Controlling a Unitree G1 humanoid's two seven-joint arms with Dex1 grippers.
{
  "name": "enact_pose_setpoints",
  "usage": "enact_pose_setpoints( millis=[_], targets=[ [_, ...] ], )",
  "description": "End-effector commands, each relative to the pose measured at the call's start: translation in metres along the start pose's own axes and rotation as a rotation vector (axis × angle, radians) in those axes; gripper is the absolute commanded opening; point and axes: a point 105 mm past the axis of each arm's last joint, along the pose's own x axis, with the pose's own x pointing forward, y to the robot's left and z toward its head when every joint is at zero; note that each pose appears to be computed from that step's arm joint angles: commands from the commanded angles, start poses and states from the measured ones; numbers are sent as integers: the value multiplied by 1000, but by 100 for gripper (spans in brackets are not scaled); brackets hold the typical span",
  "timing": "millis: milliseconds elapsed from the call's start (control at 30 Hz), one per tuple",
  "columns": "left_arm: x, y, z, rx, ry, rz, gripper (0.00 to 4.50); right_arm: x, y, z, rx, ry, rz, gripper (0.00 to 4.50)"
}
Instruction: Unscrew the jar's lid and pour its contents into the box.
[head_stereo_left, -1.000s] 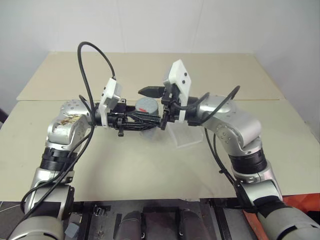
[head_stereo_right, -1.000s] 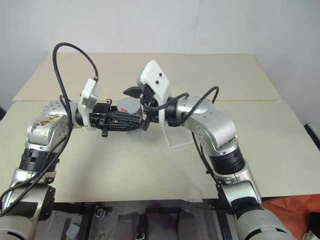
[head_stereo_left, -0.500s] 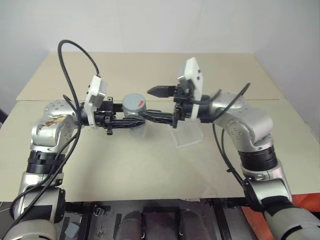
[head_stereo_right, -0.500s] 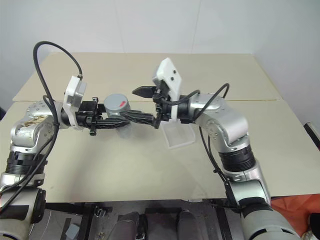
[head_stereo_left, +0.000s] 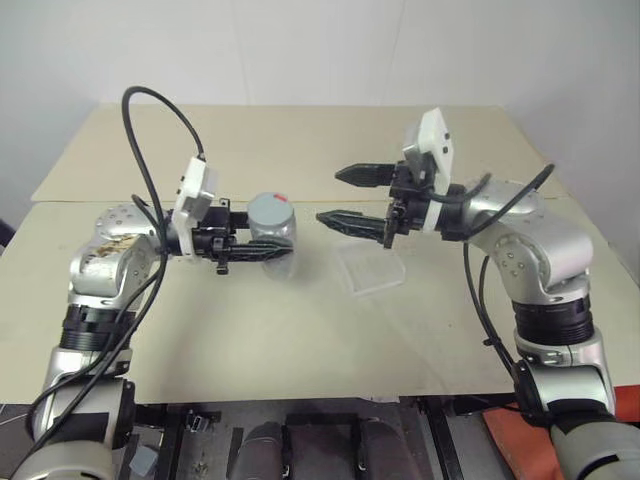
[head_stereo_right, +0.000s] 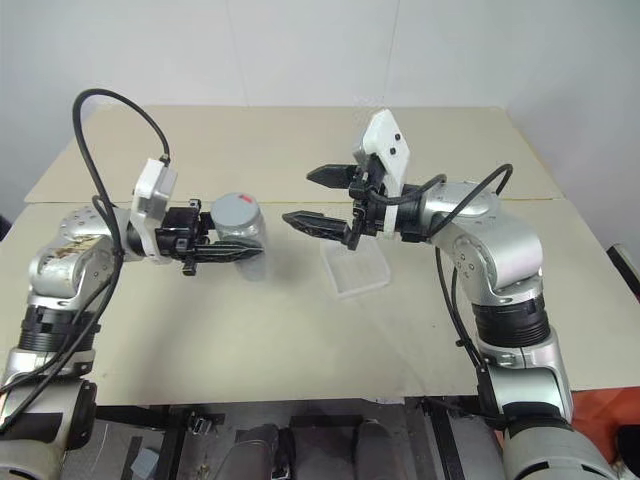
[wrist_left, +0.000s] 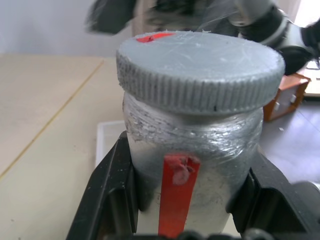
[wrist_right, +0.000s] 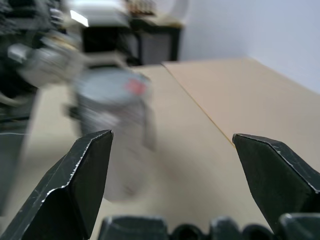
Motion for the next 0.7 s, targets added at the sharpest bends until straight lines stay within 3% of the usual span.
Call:
enact_pose_setpoints(
  millis=[33, 400, 700],
  targets=[
    [7, 1, 13, 63, -18, -18, 192, 11, 11, 19, -50, -46, 22, 447],
    [13, -2, 17, 78, -31, -41, 192, 50, 4, 8, -55, -10, -42, 447],
    [7, -4, 14, 76, -15, -29, 192, 33, -10, 6, -35, -11, -104, 447]
  ],
)
